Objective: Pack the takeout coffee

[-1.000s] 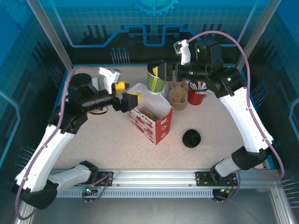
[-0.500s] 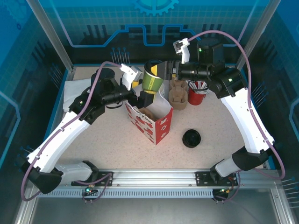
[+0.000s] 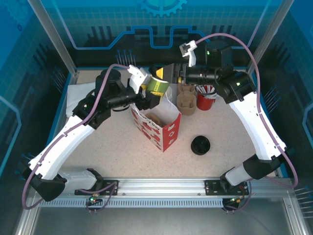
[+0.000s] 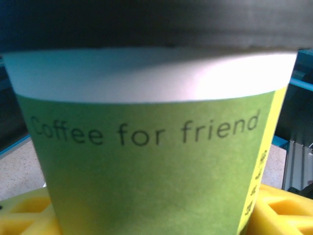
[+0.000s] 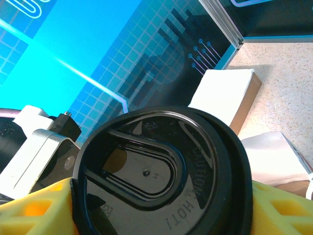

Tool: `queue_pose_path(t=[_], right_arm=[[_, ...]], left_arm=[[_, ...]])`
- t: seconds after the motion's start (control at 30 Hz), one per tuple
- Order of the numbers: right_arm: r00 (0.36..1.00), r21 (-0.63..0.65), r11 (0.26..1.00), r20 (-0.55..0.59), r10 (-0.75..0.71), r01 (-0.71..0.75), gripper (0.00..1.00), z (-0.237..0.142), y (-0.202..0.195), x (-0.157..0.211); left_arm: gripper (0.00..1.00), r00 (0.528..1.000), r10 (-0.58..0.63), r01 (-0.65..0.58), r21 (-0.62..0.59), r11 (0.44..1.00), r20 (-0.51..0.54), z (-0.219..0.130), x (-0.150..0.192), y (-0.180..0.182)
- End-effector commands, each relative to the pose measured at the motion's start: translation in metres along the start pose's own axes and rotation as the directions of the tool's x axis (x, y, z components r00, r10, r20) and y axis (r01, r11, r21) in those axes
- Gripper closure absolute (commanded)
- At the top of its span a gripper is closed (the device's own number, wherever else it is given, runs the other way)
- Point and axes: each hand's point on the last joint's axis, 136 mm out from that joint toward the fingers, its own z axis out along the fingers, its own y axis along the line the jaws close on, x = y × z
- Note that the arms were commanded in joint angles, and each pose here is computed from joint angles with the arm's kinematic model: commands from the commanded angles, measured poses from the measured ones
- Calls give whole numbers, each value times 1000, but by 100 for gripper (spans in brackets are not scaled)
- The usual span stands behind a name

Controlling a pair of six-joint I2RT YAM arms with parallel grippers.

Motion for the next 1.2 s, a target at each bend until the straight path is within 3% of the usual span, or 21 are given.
queue_pose_path(t=[0.0, 0.13, 0.3, 0.4, 0.73, 1.17], right_arm=[[1000, -57, 998, -19, 9, -10, 32, 1, 12, 5], [1000, -34, 999, -25, 2, -3, 28, -3, 8, 7], [999, 10, 1000, -37, -3, 3, 7, -21, 1, 10], [999, 43, 999, -48, 18, -16, 0, -39, -3, 11], [963, 58, 983, -200, 182, -173, 0, -53, -4, 39], [957, 65, 984, -231, 174, -164, 0, -32, 3, 46]], left_arm=[[36, 997, 67, -68, 27, 997, 37, -2, -17, -9], [39, 995, 93, -93, 7, 996, 24, -3, -13, -7], [41, 981, 191, -191, 1, 982, -31, -6, 0, -9], [42, 959, 273, -274, 1, 962, -71, -8, 11, -10], [43, 867, 487, -489, 3, 872, -102, -13, 25, -12], [43, 807, 568, -572, 23, 820, -159, -3, 31, -13]])
